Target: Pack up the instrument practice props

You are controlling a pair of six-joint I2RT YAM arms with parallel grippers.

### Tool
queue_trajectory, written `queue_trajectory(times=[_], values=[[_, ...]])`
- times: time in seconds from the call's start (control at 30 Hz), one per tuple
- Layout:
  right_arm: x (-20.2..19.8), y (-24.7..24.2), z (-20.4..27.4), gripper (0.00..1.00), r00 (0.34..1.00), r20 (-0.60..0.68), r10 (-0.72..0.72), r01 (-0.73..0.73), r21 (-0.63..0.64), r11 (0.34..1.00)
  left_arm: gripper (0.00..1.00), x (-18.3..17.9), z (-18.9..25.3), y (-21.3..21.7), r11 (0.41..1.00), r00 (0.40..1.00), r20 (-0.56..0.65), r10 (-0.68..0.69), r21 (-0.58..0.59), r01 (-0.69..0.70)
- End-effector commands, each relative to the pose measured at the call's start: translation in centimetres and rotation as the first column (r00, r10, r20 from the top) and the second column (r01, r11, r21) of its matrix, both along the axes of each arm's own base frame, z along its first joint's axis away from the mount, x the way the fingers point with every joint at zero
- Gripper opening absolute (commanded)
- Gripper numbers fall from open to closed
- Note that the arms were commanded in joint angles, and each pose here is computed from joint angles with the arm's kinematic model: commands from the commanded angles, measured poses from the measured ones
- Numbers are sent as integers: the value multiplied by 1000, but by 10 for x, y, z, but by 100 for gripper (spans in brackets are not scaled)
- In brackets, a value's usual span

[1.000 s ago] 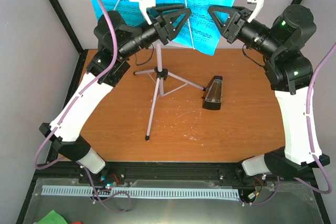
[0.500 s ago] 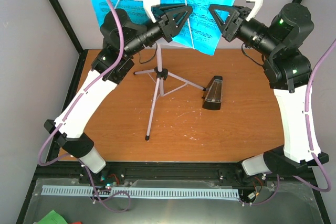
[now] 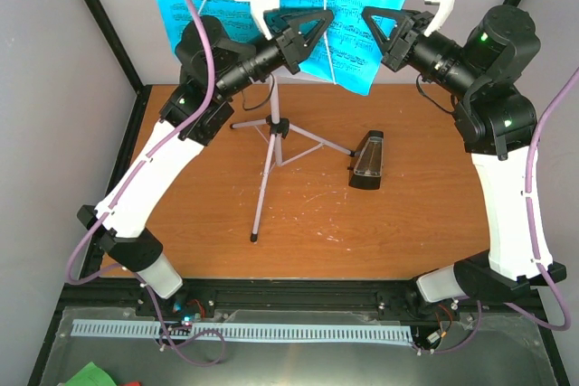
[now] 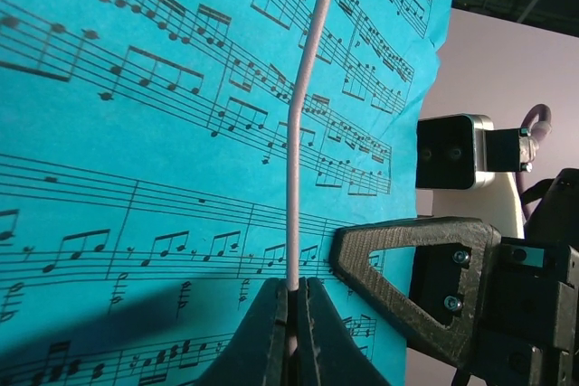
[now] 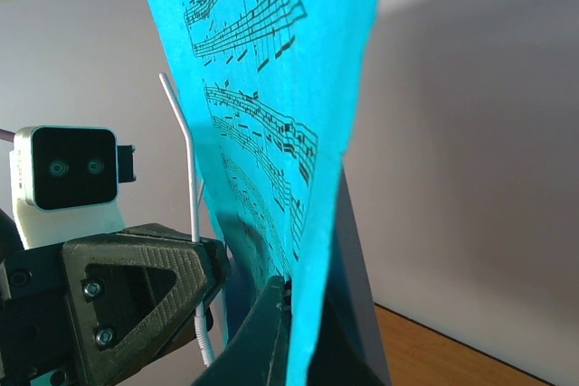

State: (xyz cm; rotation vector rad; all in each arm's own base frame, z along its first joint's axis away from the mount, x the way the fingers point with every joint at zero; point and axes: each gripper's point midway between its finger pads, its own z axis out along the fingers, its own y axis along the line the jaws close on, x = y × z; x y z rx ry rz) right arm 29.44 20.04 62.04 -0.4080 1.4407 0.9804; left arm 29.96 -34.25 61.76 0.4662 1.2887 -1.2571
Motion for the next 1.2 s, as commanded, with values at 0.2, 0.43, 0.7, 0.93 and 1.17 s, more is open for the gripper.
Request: queue_trajectory(times=[0.2, 0.43, 0.7, 0.93, 1.17], values=[[-21, -34, 29, 3, 981, 98, -167, 164, 40, 986, 0, -5, 13, 8, 1000, 1000, 20, 22, -20, -21], [-60, -118, 47, 3, 828, 167, -535, 519, 132, 844, 0, -4, 12, 9, 999, 999, 15, 29, -22, -28], [-105, -164, 36, 3, 721, 178, -670, 641, 197, 742, 15, -4, 12, 12, 999, 999, 18, 43, -26, -42], [-130, -156, 23, 3, 789, 179, -588, 555, 205, 806, 48, -14, 13, 13, 1000, 998, 56, 19, -6, -19], [-139, -172, -45, 3, 774, 60, -631, 627, 73, 776, 73, -46, -2, 20, 998, 990, 133, -56, 49, 50]])
